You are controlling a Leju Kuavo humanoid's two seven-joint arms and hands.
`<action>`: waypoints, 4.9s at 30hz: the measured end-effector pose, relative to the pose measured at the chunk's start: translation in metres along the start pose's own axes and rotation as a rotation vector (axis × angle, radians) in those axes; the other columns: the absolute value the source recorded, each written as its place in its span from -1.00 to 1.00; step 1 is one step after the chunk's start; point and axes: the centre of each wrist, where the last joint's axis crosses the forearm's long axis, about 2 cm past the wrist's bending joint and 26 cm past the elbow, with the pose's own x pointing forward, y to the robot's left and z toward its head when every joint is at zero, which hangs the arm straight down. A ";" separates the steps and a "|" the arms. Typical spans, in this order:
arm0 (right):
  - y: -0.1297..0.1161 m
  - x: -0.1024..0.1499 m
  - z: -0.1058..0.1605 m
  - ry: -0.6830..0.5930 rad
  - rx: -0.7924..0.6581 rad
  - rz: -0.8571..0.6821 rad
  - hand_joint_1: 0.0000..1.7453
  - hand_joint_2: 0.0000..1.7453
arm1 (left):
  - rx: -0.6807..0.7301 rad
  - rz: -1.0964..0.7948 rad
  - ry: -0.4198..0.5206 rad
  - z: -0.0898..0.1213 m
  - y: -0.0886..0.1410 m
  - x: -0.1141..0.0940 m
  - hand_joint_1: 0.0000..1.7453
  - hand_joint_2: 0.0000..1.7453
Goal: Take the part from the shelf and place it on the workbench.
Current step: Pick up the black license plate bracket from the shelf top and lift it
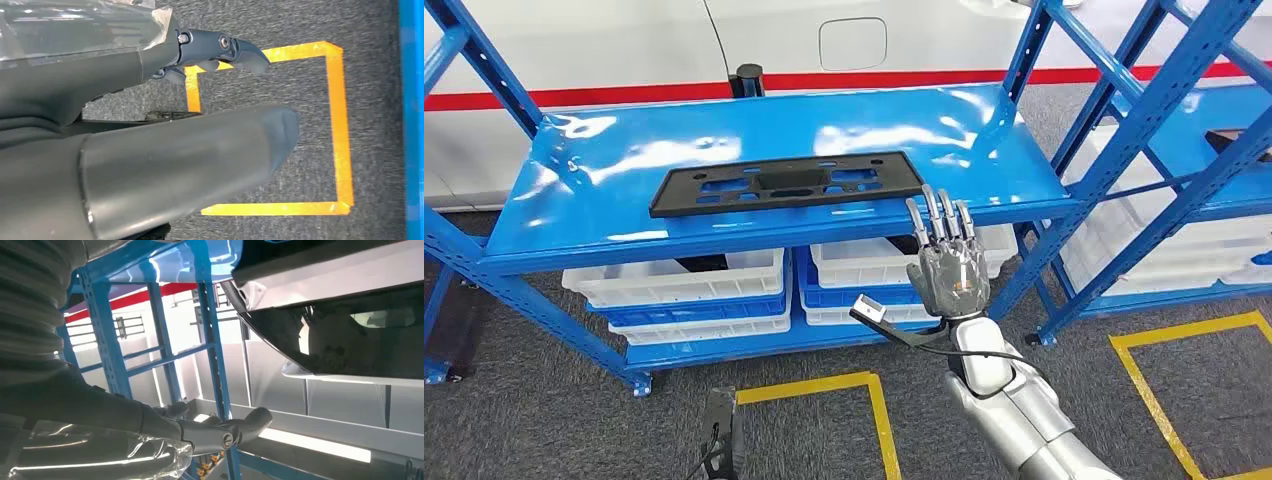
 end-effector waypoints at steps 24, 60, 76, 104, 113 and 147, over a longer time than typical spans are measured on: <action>0.006 0.006 0.004 -0.002 0.038 -0.016 -1.00 1.00 | 0.011 -0.013 0.009 0.000 0.004 -0.009 -1.00 -1.00; 0.012 0.012 -0.003 -0.023 0.069 -0.042 -1.00 1.00 | 0.028 0.020 0.025 0.001 0.008 -0.021 -1.00 -1.00; 0.014 0.010 -0.002 -0.014 0.082 -0.038 -1.00 1.00 | 0.035 0.025 0.013 0.001 0.008 -0.019 -1.00 -1.00; 0.015 0.011 -0.002 -0.013 0.086 -0.045 1.00 1.00 | 0.037 -0.018 -0.012 0.002 0.005 -0.015 -1.00 -1.00; 0.014 0.010 -0.004 -0.009 0.083 -0.044 1.00 1.00 | 0.031 -0.035 -0.019 0.002 0.004 -0.014 -1.00 1.00; -0.010 -0.004 -0.009 0.067 -0.051 -0.011 1.00 1.00 | 0.020 -0.040 -0.009 0.001 0.005 -0.013 -1.00 1.00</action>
